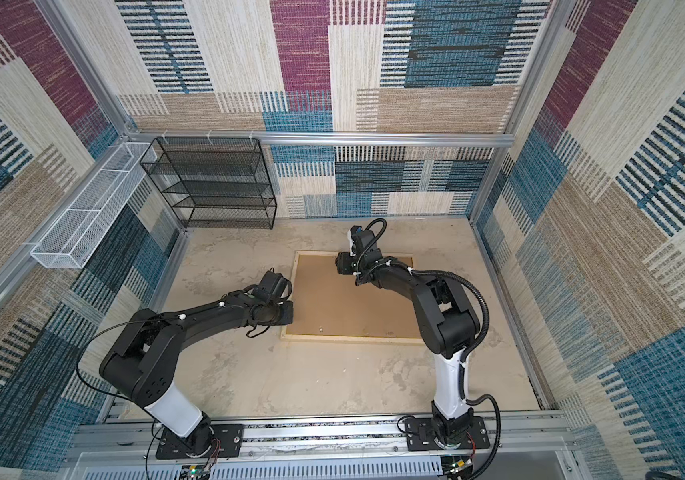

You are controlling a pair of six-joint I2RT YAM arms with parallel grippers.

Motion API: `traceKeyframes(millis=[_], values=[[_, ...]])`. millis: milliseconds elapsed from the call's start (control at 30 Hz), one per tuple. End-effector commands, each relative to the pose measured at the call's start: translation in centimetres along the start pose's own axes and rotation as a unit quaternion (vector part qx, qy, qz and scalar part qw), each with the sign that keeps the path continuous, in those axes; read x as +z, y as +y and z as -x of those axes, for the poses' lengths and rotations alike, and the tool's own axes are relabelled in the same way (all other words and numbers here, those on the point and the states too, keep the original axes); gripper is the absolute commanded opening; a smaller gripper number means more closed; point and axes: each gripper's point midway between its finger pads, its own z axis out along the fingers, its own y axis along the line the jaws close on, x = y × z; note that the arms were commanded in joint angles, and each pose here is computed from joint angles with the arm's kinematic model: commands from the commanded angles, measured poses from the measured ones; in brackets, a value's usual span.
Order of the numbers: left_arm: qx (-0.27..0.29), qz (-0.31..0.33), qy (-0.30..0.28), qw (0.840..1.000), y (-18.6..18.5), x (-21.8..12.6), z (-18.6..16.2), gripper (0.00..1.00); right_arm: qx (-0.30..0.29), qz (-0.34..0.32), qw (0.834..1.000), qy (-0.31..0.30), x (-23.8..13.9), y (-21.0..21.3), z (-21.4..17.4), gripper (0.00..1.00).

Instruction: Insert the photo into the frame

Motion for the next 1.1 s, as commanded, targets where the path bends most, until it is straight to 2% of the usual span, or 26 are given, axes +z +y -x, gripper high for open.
traceKeyframes(millis=[0, 267, 467, 633, 867, 1067], values=[[0.051, -0.011, -0.012, 0.999, -0.7, 0.5, 1.1, 0.14, -0.001, -0.025, 1.0, 0.002, -0.2, -2.3, 0.4, 0.64], [0.087, 0.031, -0.036, 0.995, -0.4, 0.4, 5.3, 0.29, 0.009, -0.055, 0.998, 0.0, -0.4, -6.2, 1.7, 0.66], [0.083, 0.031, -0.048, 0.995, -1.0, -1.8, 5.9, 0.32, 0.015, -0.072, 0.997, -0.001, 0.2, -8.8, 3.0, 0.66], [0.076, 0.012, -0.042, 0.996, -1.8, -3.8, 3.3, 0.32, 0.019, -0.082, 0.996, 0.003, 1.4, -10.7, 4.0, 0.66], [0.053, -0.064, 0.003, 0.997, -4.3, -5.7, -2.5, 0.32, 0.021, -0.083, 0.996, 0.008, 2.8, -12.1, 5.0, 0.66], [0.071, -0.09, 0.039, 0.993, -5.6, -5.7, -6.2, 0.3, 0.022, -0.075, 0.997, 0.019, 4.3, -12.7, 5.4, 0.65]])
